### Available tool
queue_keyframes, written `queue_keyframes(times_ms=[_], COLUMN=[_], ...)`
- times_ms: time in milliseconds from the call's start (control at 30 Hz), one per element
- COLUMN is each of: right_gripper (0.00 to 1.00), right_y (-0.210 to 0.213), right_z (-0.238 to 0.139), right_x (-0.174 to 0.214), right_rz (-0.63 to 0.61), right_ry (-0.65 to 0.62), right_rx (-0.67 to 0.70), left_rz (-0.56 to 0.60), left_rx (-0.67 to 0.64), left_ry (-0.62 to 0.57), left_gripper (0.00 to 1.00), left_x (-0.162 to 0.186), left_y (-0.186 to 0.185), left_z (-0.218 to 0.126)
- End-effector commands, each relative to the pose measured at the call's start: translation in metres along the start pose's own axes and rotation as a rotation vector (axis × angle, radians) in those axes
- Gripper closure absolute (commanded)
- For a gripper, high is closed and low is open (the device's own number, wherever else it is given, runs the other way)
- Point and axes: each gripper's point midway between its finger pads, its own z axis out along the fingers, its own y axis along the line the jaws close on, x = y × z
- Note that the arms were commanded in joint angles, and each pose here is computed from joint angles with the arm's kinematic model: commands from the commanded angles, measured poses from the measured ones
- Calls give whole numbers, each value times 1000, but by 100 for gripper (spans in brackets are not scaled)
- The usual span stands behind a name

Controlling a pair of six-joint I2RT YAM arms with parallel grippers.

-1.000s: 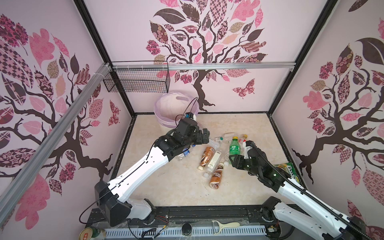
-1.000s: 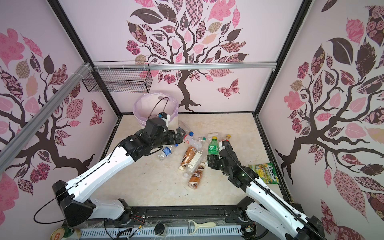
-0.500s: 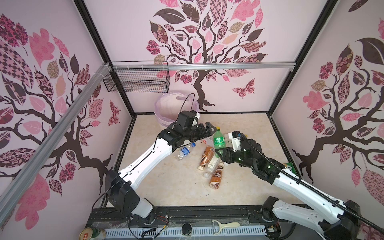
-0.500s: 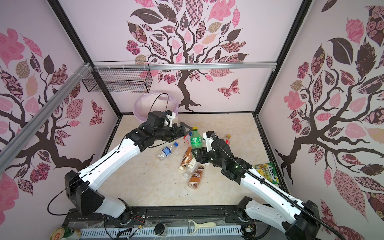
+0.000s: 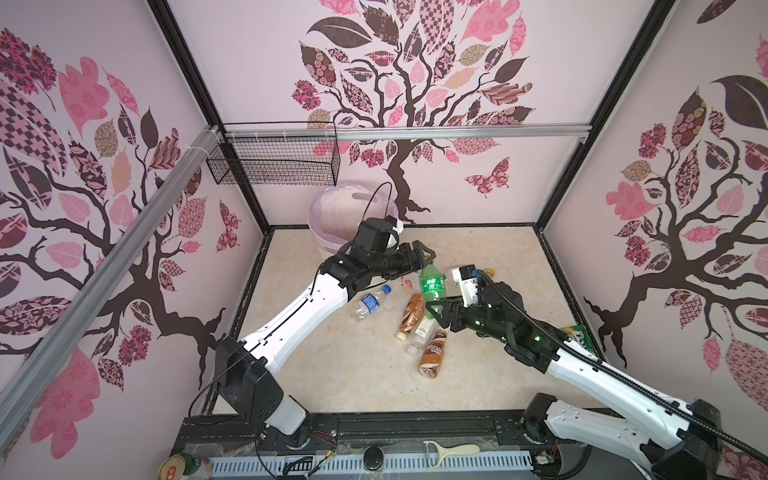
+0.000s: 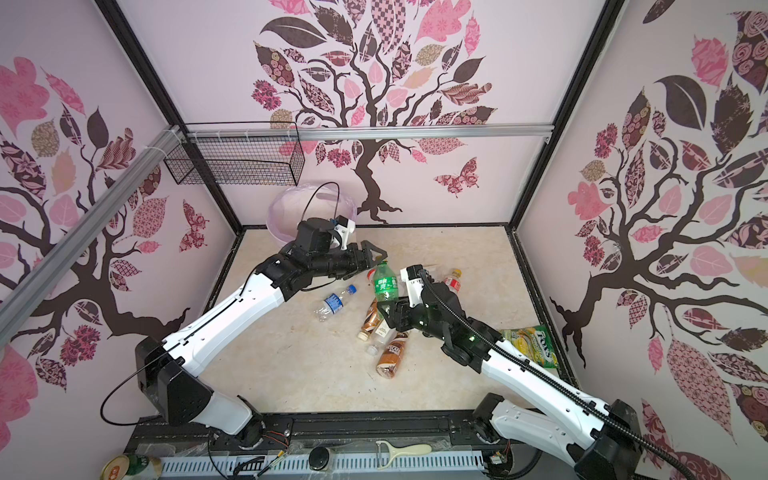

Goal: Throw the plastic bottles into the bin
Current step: 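Grasp the green bottle cap with left gripper while right gripper holds it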

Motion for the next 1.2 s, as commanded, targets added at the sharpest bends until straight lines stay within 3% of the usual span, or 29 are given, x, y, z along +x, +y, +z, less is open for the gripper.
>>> queue_keyframes(times_ms=[0,400,733,900,967,1167], right_gripper=[55,55,52,36,24,1], right_y=[12,17,15,14,13,16], right_z=[-7,-10,-11,-11,-12,-21], right_x=[-12,-11,-9,-7,-8,-18], right_rz=[-16,-22,-18,-13,-13,-35], right_ry=[-39,-32,-39,-36,-39,-71], right_rx=[-42,-69,-72,-70,-63,-57], left_rz=[45,90,148,178,190,276], left_rx=[-3,-72,-107,-139,-154,-215], left_ry=[-27,-49,-65,-72,-79,-122], left_gripper=[22,44,71,80,80,80], left_x=[-7,-4,-5,-5,-6,-25], left_y=[-7,1,-4,-2,-1,-8], left_z=[4,19,17,14,10,-7])
